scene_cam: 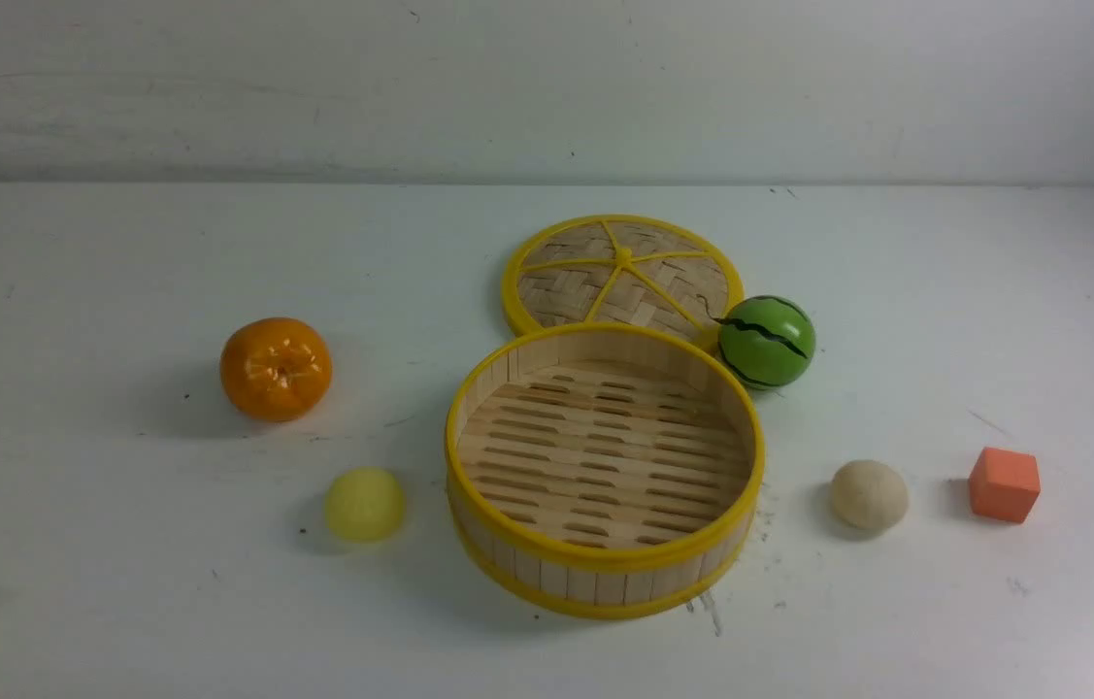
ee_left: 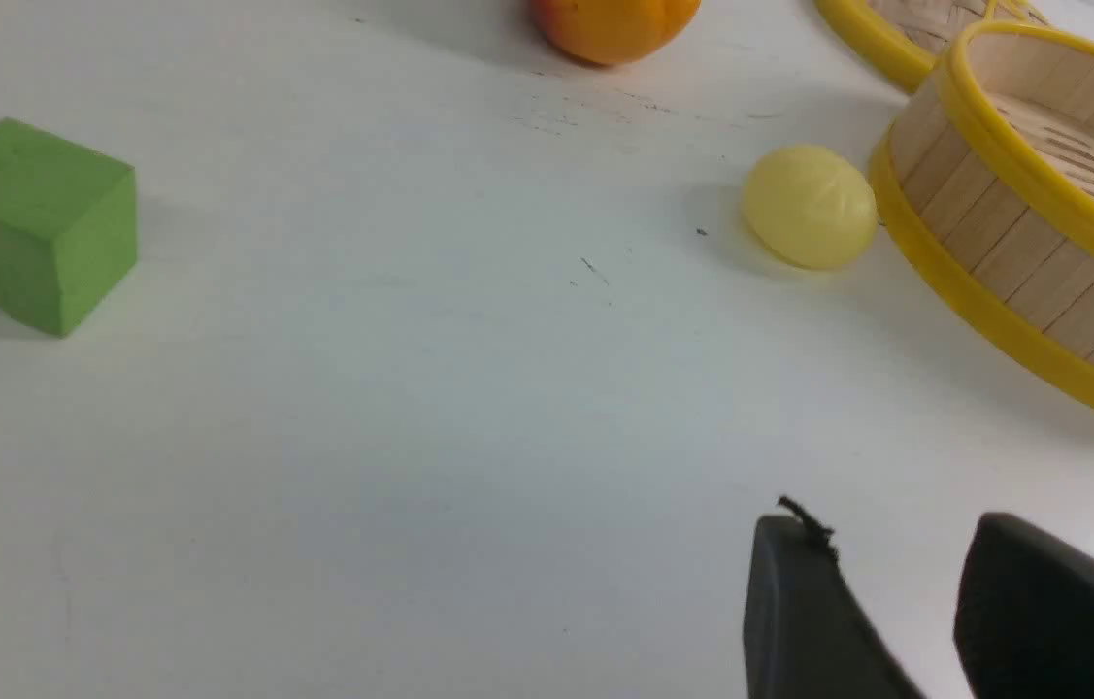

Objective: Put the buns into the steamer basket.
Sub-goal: Use the left arm to grab a steamed stuffed bun, then use the left arm to put the steamed stuffed bun into the steamer, then use the right arm to grab a steamed stuffed bun

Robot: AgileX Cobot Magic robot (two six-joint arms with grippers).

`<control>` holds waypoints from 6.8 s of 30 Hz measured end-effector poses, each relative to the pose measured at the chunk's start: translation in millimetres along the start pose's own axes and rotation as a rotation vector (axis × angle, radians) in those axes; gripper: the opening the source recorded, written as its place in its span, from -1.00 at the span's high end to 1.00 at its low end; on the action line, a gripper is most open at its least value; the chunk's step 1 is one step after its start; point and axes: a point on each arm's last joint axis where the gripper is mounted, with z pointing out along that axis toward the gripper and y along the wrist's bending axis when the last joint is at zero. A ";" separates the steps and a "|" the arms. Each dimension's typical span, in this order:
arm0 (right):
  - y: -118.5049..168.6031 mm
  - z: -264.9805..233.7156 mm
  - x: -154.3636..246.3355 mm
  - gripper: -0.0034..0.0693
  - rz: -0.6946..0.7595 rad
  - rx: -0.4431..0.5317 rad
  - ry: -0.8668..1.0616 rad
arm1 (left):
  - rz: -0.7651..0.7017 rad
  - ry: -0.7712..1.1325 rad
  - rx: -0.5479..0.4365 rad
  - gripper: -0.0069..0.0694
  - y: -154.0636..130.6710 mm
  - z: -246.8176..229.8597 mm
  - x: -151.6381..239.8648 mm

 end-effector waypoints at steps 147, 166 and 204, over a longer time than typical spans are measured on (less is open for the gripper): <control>0.0 0.0 0.0 0.24 0.001 0.000 0.000 | 0.341 0.916 -0.066 0.39 -90.9 324.7 -97.0; 0.0 0.0 0.0 0.24 0.001 0.000 0.000 | 0.433 0.756 0.140 0.85 -204.6 285.8 -168.1; 0.0 0.0 0.0 0.24 0.001 0.000 0.000 | 0.258 0.467 0.270 0.85 -196.2 129.5 -245.8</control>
